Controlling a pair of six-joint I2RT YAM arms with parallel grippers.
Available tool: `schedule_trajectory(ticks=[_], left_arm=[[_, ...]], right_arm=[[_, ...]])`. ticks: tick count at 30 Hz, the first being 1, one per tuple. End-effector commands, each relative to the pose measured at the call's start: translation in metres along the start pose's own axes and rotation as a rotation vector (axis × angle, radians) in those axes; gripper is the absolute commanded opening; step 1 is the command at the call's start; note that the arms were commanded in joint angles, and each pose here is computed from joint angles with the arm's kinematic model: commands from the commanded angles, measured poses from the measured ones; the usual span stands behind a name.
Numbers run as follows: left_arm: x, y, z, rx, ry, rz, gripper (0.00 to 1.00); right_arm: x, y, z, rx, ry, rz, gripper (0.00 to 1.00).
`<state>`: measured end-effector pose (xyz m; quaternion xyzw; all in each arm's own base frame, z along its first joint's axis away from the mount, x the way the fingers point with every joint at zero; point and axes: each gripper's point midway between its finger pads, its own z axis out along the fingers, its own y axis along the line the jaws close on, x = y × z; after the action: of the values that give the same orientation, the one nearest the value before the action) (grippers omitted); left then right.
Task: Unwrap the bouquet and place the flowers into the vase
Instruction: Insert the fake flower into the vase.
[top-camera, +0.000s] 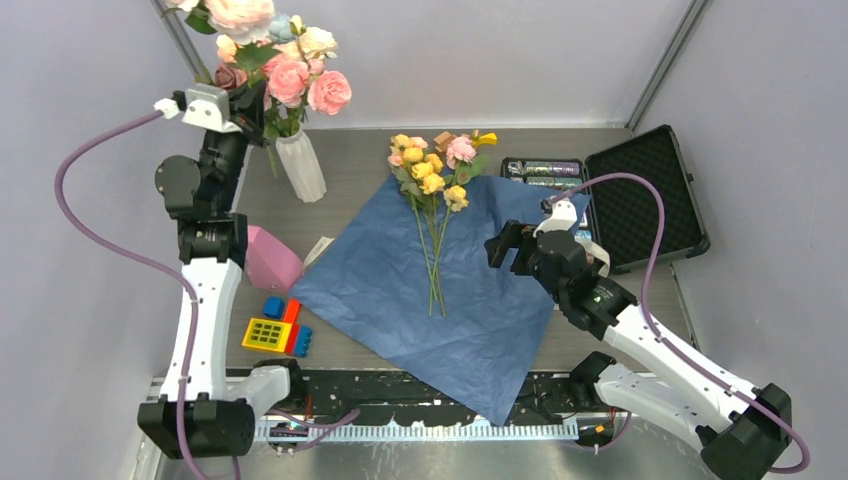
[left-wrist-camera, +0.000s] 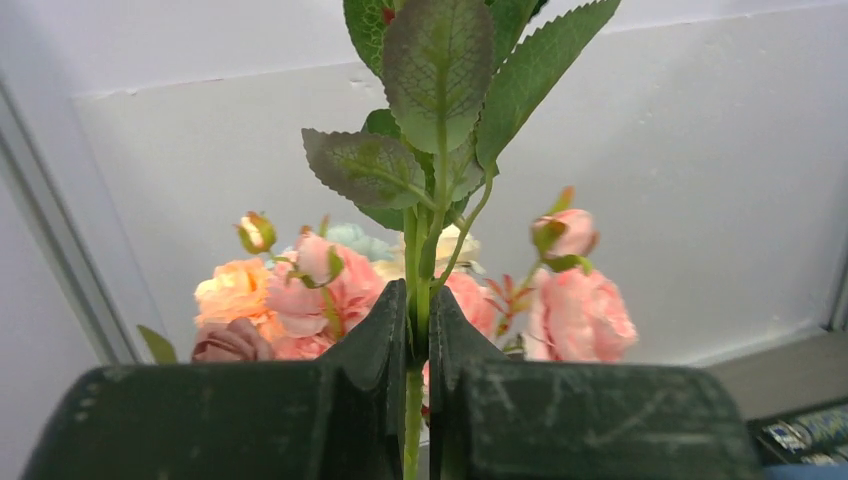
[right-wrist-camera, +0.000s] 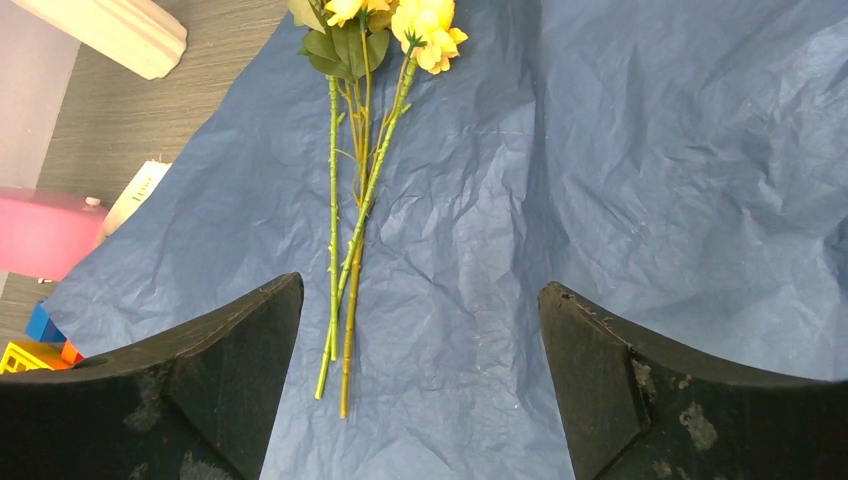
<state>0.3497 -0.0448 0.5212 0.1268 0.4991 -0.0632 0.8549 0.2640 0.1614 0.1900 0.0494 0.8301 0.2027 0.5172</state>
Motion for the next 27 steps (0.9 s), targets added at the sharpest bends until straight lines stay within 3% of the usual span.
schedule_trajectory(ticks=[1,15,27], left_arm=[[-0.055,0.013,0.009,-0.005,-0.244,-0.007,0.0],[-0.038,0.045,0.022,-0.106,-0.41,0.002,0.0],[-0.002,0.056,0.035,-0.132,-0.404,0.052,0.0]], right_arm=[[-0.017,-0.002,-0.007,0.01,-0.053,0.003,0.93],[-0.025,0.0,-0.009,0.006,-0.075,0.003,0.94],[-0.028,-0.002,-0.012,0.007,-0.09,0.008,0.94]])
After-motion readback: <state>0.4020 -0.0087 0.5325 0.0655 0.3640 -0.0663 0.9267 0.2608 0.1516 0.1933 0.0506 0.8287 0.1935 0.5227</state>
